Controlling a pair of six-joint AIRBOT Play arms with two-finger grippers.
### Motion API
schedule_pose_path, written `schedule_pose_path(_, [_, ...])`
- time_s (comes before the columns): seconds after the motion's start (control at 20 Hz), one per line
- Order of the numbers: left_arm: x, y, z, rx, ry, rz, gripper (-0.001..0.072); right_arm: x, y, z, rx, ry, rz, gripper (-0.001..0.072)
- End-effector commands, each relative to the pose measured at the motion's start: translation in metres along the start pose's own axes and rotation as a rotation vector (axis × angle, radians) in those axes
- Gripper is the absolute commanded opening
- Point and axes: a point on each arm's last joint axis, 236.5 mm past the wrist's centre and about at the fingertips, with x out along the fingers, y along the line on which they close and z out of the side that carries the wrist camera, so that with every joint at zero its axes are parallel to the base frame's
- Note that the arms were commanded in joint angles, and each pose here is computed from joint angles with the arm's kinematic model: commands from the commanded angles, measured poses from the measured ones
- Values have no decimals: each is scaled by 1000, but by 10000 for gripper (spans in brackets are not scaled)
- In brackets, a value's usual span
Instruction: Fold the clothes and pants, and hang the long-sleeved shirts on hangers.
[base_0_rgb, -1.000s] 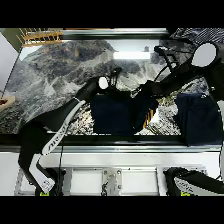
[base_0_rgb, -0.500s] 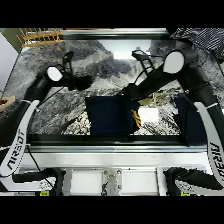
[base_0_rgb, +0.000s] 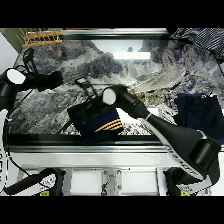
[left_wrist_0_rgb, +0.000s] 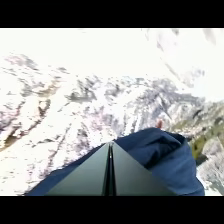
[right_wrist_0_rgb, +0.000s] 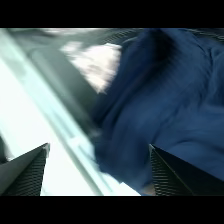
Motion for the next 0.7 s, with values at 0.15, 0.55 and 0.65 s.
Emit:
schedule_pose_path(0.15, [-38, 16, 5, 34, -62, 23, 6, 12, -28, -8, -85, 27, -37, 661])
schedule_pose_path(0.55, [-39, 38, -91, -16, 14, 42, 5, -64, -236, -78, 363, 112, -138, 709])
schedule_pose_path(0.65, [-39, 42, -103, -21, 10, 46, 5, -48, -240, -81, 440, 93, -48, 709])
